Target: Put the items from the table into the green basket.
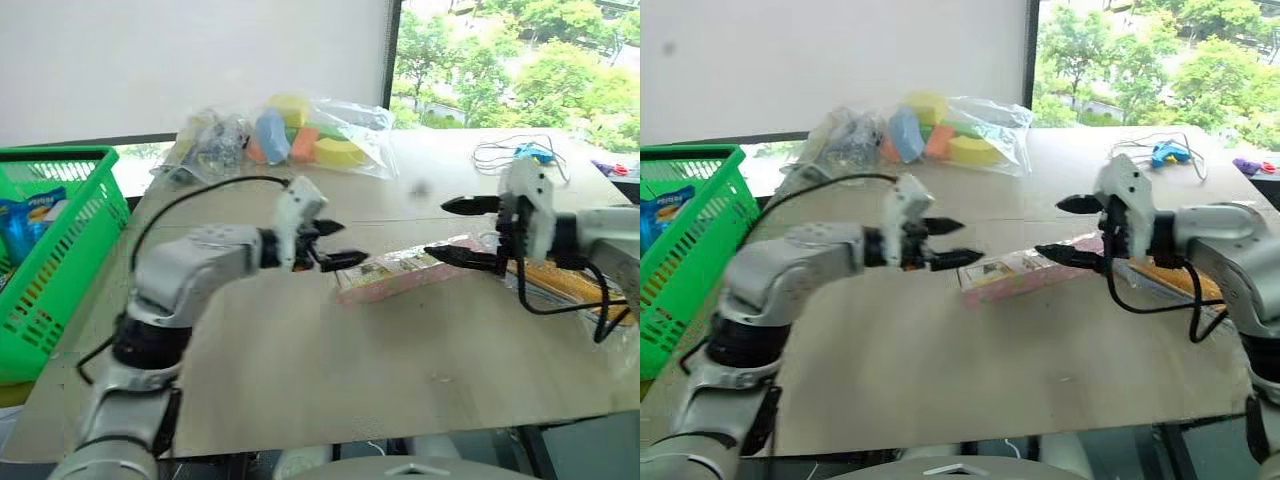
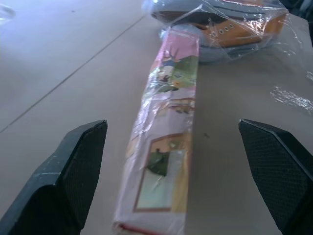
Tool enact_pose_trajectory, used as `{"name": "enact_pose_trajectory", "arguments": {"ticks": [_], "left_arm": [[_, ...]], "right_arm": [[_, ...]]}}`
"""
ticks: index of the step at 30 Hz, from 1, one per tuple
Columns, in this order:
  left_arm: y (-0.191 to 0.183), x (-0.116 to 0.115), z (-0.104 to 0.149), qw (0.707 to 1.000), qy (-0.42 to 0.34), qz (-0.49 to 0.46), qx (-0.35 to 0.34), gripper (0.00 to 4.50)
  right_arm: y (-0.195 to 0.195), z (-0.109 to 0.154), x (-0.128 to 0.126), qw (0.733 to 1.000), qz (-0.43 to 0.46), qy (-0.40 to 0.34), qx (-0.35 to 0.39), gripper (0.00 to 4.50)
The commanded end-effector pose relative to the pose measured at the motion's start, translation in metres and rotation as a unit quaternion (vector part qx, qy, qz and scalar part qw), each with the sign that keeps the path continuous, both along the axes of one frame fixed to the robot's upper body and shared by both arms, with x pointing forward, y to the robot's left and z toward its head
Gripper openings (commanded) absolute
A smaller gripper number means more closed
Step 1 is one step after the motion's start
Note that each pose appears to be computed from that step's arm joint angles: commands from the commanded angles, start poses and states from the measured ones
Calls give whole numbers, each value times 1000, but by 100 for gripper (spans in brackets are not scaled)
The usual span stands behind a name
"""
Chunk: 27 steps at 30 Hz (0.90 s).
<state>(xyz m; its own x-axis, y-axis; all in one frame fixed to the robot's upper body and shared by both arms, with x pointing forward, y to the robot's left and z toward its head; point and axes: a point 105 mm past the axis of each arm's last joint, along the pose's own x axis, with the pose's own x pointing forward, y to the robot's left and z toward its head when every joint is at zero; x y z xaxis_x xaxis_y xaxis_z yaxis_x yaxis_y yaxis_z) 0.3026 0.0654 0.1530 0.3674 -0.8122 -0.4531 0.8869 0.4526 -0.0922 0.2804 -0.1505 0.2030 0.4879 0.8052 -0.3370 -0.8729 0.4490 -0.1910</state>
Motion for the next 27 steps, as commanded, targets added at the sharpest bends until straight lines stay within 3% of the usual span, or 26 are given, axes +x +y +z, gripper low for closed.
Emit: {"name": "enact_pose_trajectory", "arguments": {"ticks": [1,7,14,18,22,27], "left_arm": [[-19,8,-9,998,8,-12,66,439],[-39,50,-40,986,10,27,162,439],[-44,55,-89,972,32,-8,233,439],[-41,54,-99,972,31,-17,231,324],[-41,55,-71,987,17,-5,157,158],[8,65,-6,995,-26,87,45,158]], "right_arm": [[-14,13,-9,999,-31,-30,-6,450],[-22,7,-25,998,-61,-20,-5,450],[-31,-6,-39,997,-76,5,-21,450],[-35,-10,-41,996,-83,10,-21,450],[-29,-11,-41,997,-74,5,-8,450],[-13,-15,-32,999,-48,-5,25,450]]}}
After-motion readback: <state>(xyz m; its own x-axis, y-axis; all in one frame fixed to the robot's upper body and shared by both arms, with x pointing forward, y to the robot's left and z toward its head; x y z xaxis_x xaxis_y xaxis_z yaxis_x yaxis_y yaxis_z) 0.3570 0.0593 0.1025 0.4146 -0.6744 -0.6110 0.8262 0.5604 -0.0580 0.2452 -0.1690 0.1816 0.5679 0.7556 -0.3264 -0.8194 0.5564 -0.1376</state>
